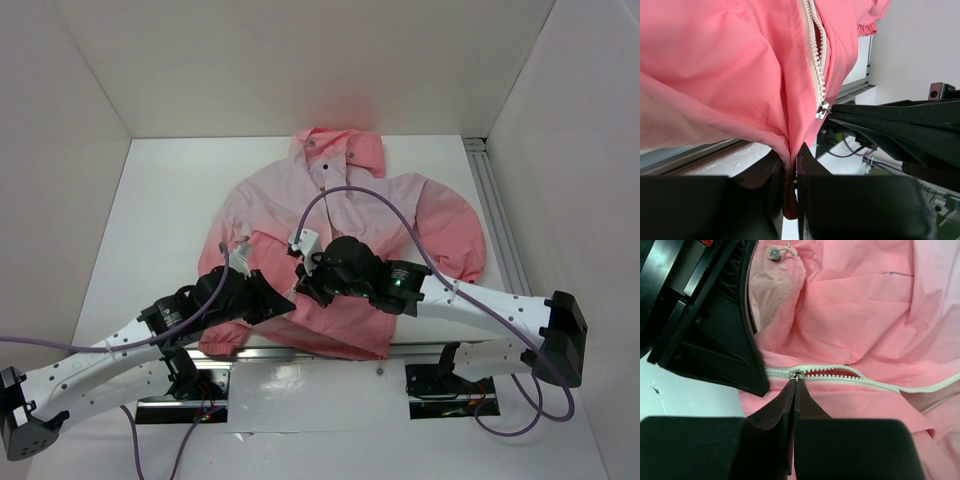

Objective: Zip up the jacket

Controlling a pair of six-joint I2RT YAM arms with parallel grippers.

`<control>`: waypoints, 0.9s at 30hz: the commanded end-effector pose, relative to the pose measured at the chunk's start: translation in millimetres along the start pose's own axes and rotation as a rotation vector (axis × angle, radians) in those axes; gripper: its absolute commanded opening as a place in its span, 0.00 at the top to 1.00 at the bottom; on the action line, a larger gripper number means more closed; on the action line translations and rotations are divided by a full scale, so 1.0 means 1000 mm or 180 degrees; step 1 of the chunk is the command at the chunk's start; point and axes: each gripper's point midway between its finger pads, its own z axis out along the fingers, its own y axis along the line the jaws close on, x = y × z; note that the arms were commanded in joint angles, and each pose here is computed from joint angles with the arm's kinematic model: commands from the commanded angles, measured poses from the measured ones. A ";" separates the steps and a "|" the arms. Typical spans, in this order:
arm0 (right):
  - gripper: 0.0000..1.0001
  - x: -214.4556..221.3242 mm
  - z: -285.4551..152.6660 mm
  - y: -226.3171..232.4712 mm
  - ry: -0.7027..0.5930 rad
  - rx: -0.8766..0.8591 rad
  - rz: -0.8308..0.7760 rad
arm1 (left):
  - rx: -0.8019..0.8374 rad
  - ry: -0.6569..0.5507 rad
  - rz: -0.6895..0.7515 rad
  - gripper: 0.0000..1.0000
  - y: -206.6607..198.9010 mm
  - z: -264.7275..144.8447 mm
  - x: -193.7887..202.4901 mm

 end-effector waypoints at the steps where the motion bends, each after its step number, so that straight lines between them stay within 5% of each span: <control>1: 1.00 -0.029 -0.004 -0.002 -0.0176 0.0041 -0.0004 | 0.0077 -0.0161 0.0011 0.98 -0.015 -0.011 -0.012; 15: 1.00 -0.040 -0.008 -0.086 0.0161 0.0755 0.0077 | 0.0015 0.0297 0.0071 1.00 0.000 -0.031 0.017; 27: 1.00 0.005 0.004 -0.174 0.0822 0.1227 0.0389 | -0.0173 0.0707 0.0034 1.00 0.031 -0.048 0.046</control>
